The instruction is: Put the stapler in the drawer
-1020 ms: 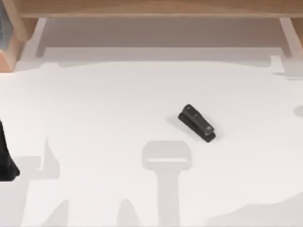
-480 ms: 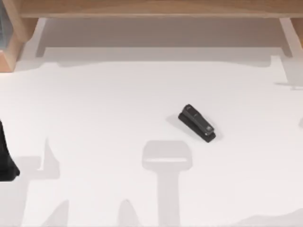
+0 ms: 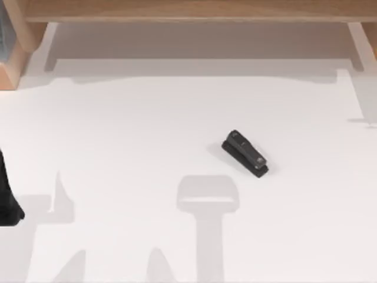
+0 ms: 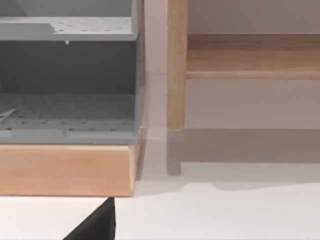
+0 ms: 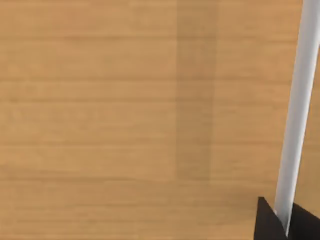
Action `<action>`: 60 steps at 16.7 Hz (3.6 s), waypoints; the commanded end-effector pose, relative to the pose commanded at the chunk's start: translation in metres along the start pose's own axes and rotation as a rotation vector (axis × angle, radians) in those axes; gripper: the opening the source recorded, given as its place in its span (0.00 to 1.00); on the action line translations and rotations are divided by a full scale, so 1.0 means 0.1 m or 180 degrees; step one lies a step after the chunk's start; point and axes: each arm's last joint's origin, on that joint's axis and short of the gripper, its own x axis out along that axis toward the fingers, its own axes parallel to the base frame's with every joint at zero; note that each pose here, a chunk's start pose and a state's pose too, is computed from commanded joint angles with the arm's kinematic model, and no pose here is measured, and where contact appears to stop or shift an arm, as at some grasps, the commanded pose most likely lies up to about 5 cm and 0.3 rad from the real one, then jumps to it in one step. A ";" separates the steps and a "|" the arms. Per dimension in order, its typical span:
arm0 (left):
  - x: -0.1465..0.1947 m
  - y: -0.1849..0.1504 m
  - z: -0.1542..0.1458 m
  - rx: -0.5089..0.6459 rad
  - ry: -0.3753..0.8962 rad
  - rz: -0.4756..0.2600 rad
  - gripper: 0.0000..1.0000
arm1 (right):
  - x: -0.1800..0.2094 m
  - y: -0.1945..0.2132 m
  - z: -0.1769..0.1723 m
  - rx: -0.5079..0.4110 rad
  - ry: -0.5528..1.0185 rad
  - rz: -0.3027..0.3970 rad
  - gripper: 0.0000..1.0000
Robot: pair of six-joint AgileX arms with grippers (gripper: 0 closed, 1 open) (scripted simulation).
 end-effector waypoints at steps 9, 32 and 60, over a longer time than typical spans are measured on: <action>0.00 0.00 0.00 0.0000 0.0000 0.0000 1.00 | -0.59 0.01 0.00 0.0004 -0.0001 0.0003 0.00; 0.00 0.00 0.00 0.0000 0.0000 0.0000 1.00 | -0.63 0.00 0.00 0.0000 0.0000 0.0000 1.00; 0.00 0.00 0.00 0.0000 0.0000 0.0000 1.00 | 0.10 -0.44 1.12 0.1981 -0.1283 0.1405 1.00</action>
